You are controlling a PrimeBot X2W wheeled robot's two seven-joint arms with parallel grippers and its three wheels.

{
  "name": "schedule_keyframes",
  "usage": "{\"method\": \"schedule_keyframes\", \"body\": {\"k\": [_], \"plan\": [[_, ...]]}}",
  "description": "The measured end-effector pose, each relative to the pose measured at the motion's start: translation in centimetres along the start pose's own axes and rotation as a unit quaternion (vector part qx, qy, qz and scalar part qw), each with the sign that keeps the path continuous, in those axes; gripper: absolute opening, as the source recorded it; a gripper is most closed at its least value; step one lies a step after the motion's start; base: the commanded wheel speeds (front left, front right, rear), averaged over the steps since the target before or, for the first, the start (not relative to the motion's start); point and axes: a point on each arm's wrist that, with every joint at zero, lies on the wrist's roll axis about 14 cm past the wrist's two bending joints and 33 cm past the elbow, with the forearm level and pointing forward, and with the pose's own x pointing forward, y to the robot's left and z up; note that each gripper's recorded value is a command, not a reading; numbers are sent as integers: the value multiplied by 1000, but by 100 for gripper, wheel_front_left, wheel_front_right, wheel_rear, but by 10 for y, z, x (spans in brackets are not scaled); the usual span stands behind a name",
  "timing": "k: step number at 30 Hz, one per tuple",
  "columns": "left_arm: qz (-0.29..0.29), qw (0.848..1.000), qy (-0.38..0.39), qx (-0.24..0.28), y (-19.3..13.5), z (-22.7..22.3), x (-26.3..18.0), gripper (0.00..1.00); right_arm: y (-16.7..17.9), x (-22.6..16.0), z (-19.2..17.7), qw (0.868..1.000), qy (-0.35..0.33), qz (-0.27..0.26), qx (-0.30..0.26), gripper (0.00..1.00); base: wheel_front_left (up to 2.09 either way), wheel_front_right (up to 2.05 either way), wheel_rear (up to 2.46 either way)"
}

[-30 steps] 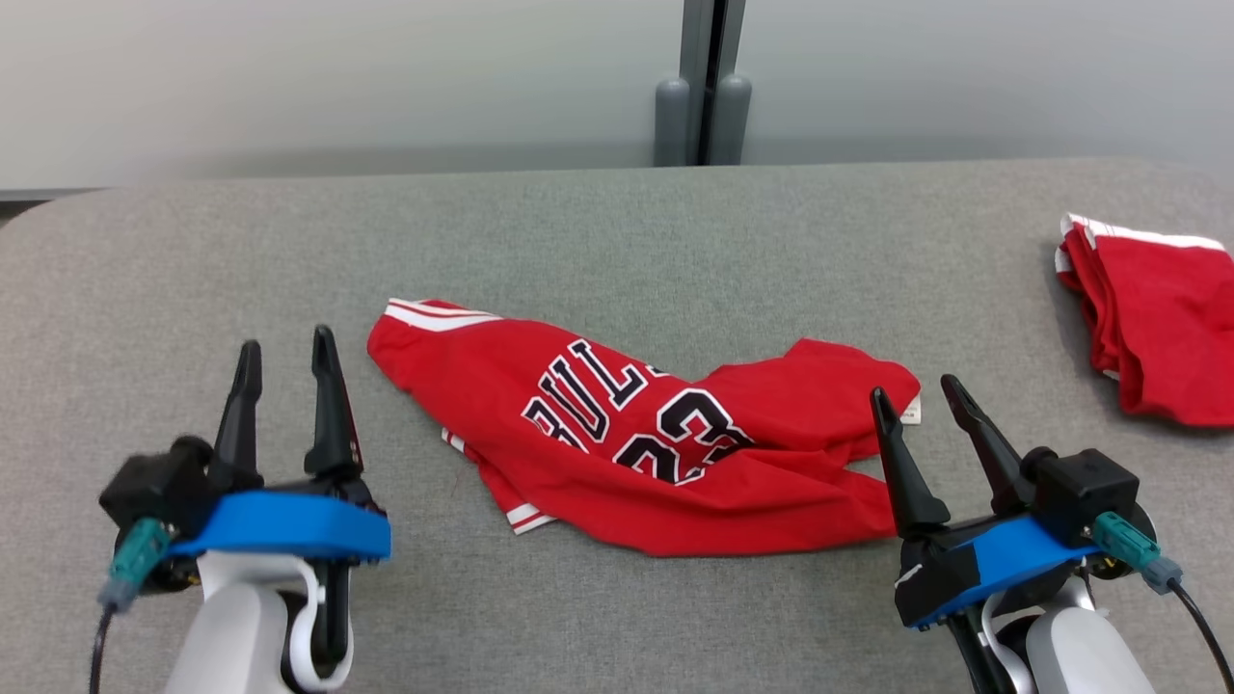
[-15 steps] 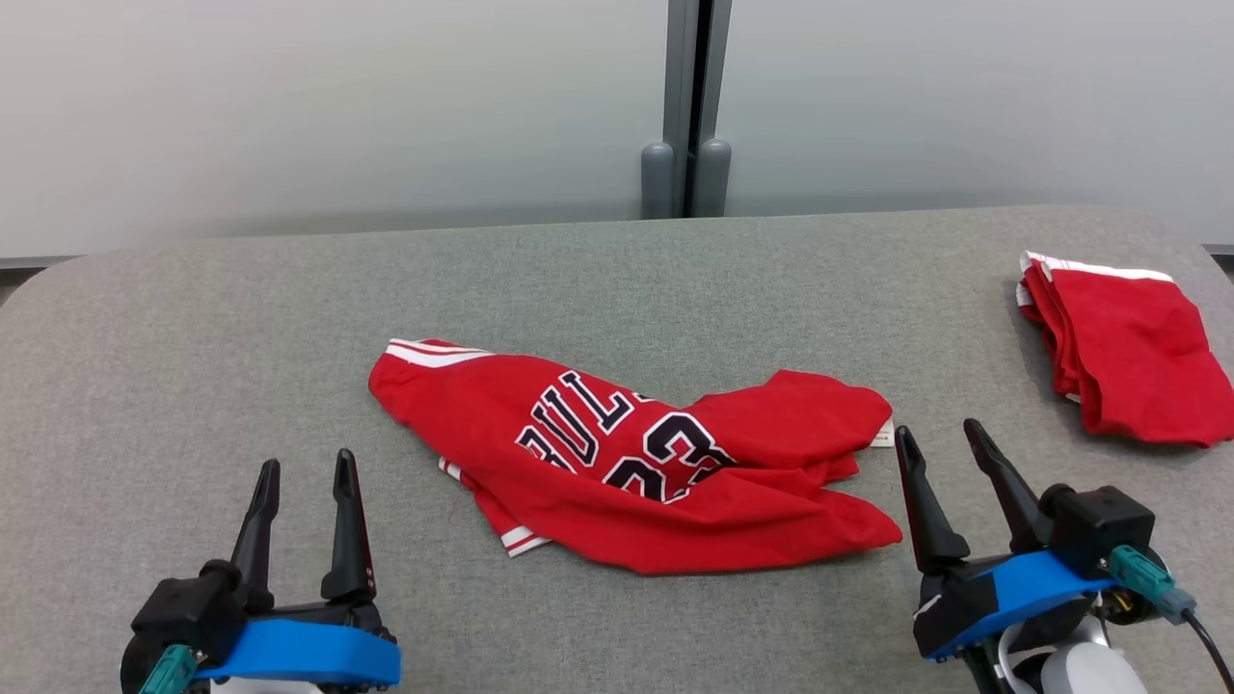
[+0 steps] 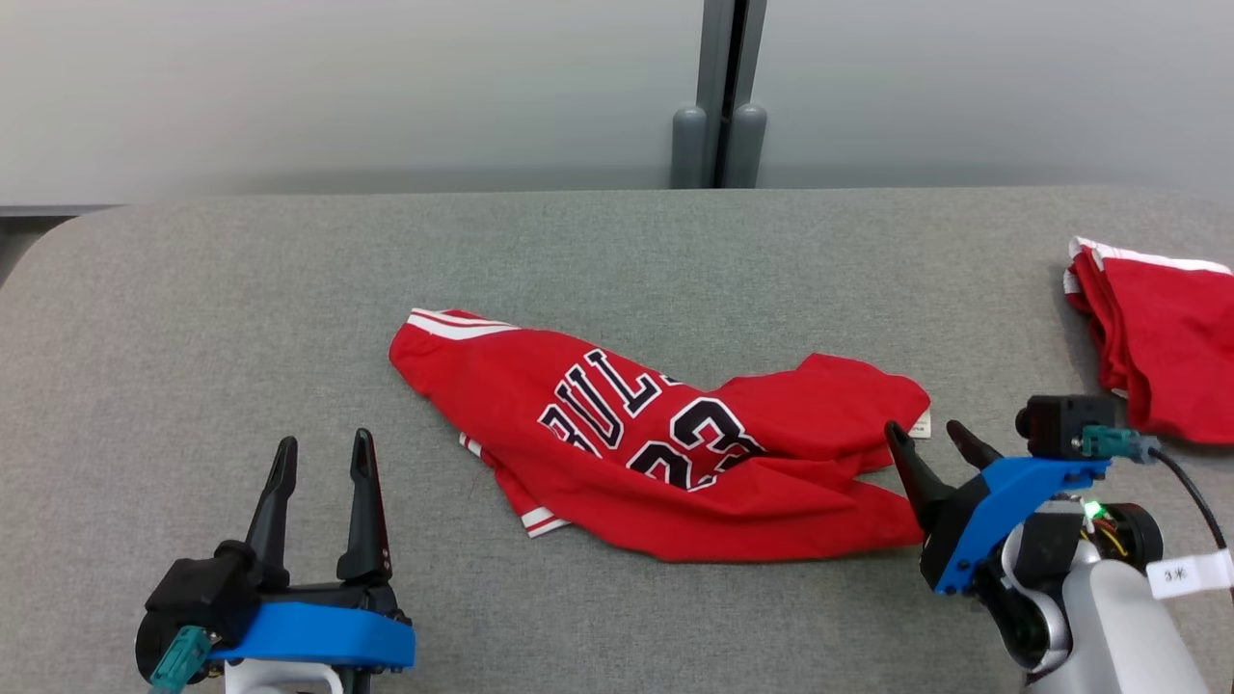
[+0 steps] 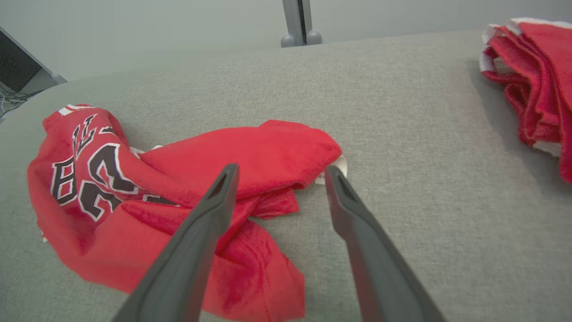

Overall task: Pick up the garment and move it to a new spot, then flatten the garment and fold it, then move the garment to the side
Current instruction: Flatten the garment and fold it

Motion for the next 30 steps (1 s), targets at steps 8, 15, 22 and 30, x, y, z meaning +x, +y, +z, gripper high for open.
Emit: {"method": "schedule_keyframes", "body": {"k": [8,15,22,30], "plan": [[13,1000,4,4,11,-3,5,100,0,35,-22,994,108,1,26,100,0,0,0],[26,1000,8,8,20,-5,3,100,2,60,-37,987,156,-3,37,100,0,0,0],[35,999,7,8,25,-3,2,100,14,69,-56,977,211,5,-7,0,0,0,0],[32,999,-3,7,23,3,-2,100,30,79,7,992,91,17,-83,0,0,0,0]]}}
